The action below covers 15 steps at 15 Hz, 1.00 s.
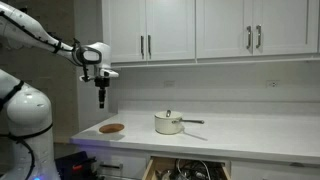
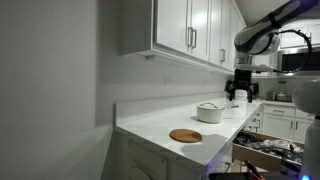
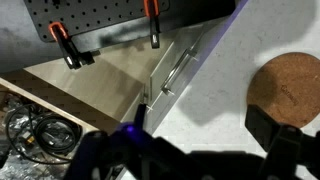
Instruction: Open the right door on the first upper cabinet
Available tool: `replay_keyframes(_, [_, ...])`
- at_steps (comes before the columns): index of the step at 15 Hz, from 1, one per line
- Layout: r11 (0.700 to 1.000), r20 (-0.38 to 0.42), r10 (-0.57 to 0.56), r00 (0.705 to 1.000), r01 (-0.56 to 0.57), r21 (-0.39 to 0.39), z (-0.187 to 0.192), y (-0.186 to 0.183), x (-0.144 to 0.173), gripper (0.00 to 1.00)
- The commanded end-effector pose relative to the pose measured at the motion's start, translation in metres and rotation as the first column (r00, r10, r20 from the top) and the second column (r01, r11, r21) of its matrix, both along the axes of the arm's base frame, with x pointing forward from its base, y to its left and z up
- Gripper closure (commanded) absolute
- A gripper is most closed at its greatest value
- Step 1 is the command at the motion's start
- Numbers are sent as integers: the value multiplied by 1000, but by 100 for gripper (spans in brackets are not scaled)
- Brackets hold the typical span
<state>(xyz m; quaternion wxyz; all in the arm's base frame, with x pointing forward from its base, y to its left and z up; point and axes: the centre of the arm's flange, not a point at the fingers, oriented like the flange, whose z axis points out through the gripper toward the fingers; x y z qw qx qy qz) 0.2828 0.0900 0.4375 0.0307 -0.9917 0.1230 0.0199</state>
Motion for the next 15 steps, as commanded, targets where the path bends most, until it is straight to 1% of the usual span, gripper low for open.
replay_keyframes(1, [1000,0,0,1000,0,0,0,0,0,0])
replay_keyframes(6, [1000,0,0,1000,0,0,0,0,0,0])
replay_keyframes(7, [1000,46,4,999,-4,-9,1,0,1,0])
replay_keyframes(9, [1000,161,13,987,-13,-7,8,2,8,0])
replay_keyframes(11, [1000,281,20,960,-17,-15,17,5,16,0])
replay_keyframes(13, [999,374,32,927,-22,-31,27,8,23,0])
replay_keyframes(15, [998,451,50,891,-28,-55,40,6,24,0])
